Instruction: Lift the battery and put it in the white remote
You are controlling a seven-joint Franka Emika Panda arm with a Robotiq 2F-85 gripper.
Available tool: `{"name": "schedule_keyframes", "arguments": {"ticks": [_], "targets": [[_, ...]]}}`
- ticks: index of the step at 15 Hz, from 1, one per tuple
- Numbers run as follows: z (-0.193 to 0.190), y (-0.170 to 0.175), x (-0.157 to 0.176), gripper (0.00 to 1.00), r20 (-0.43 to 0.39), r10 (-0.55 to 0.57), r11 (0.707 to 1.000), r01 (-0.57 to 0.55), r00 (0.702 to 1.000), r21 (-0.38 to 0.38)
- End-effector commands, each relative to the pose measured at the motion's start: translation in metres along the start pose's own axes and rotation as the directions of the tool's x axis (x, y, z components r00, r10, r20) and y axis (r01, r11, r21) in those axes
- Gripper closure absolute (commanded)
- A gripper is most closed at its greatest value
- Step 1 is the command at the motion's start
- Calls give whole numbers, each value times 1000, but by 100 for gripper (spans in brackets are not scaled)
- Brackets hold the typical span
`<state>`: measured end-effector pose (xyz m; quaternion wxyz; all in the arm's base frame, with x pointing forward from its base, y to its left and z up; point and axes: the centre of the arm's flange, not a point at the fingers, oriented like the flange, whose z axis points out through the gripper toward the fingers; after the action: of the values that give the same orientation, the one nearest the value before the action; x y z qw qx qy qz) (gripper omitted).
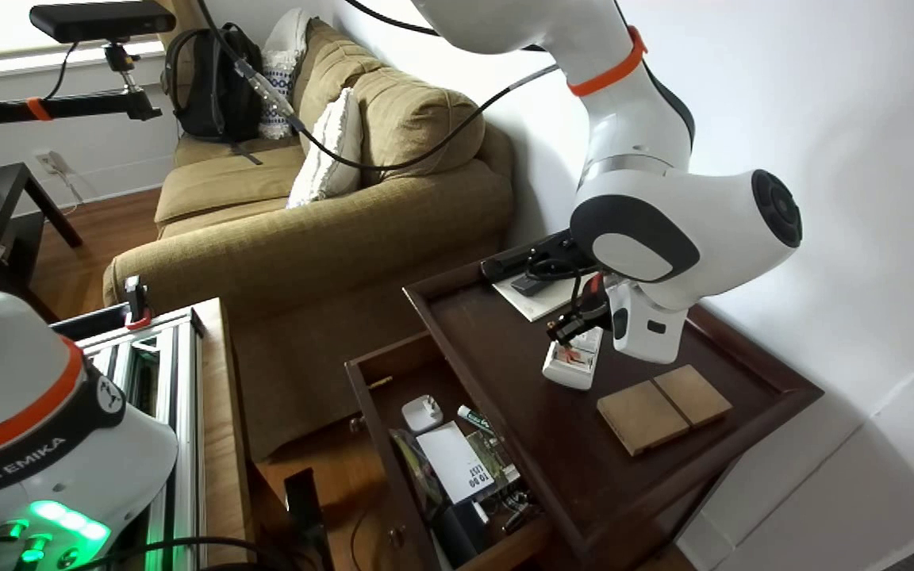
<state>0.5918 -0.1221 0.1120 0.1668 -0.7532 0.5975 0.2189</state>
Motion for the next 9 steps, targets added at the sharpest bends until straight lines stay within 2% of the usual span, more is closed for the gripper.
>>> {"name": "schedule_keyframes", "arguments": {"ticks": [1,9], "targets": [[2,0,-1,96,18,2,999,-1,1000,-42],[2,7,5,96,13,10,997,-9,1000,-76]]}}
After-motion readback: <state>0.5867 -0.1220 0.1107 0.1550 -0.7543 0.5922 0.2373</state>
